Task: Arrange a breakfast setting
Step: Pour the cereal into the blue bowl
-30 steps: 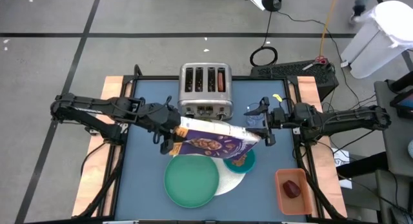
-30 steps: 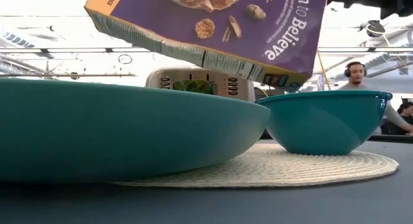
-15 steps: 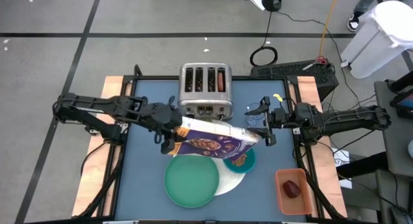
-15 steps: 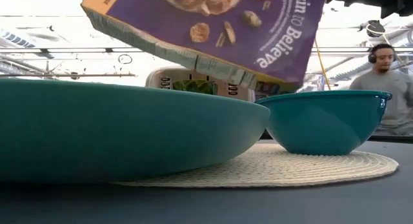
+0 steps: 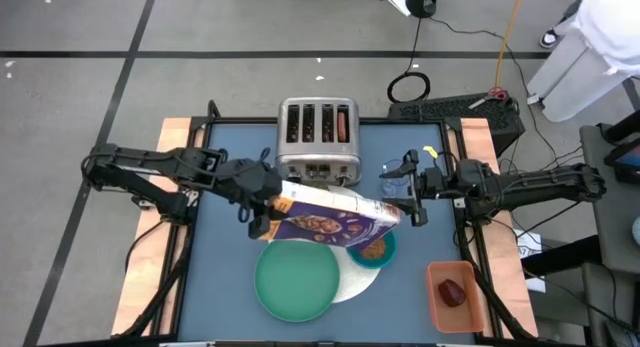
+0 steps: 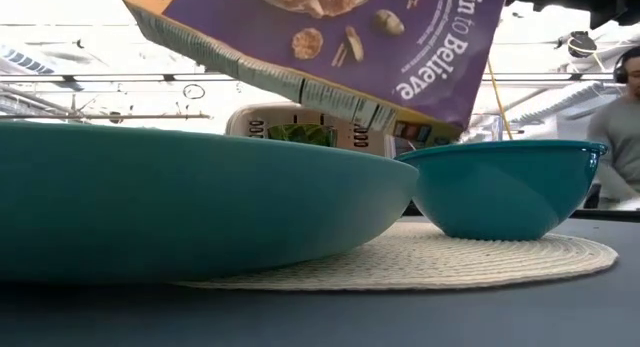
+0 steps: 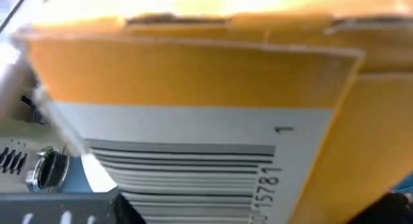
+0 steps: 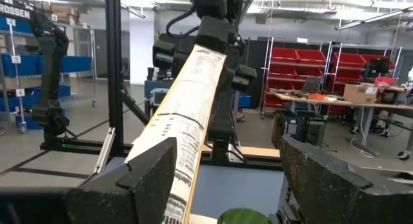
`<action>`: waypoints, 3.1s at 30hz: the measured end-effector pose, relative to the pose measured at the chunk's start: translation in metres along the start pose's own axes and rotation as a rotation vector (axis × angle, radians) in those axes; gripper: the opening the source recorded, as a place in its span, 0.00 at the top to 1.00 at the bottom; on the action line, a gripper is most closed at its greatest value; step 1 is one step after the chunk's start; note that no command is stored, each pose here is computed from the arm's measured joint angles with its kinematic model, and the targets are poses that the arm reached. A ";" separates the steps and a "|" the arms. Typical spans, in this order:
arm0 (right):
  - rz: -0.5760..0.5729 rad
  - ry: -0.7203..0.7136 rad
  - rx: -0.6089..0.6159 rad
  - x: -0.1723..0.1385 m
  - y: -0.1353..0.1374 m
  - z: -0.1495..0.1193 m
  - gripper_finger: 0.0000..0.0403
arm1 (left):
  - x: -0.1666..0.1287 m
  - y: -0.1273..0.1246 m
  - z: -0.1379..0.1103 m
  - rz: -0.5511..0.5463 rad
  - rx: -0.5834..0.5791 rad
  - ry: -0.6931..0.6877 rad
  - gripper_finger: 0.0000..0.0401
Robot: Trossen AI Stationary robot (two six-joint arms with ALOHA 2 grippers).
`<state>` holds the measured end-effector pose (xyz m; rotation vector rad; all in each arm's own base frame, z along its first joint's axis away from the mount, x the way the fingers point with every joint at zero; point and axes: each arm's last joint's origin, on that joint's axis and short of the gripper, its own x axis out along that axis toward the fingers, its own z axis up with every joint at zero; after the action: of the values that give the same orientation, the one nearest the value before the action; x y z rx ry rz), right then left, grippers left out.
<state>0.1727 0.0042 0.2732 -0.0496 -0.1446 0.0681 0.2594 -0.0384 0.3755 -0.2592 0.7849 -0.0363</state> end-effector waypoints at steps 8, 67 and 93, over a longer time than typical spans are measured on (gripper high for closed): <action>-0.001 -0.002 0.000 0.000 0.000 0.000 0.34 | 0.000 0.000 -0.001 0.005 0.003 0.006 0.56; -0.003 -0.003 -0.018 0.000 0.000 0.000 0.34 | -0.002 -0.002 0.000 0.034 0.007 -0.018 0.56; -0.003 -0.003 -0.020 0.000 0.000 0.000 0.34 | 0.001 -0.004 0.000 0.014 0.011 -0.011 0.56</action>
<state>0.1726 0.0042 0.2735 -0.0692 -0.1482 0.0637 0.2605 -0.0425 0.3753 -0.2435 0.7756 -0.0254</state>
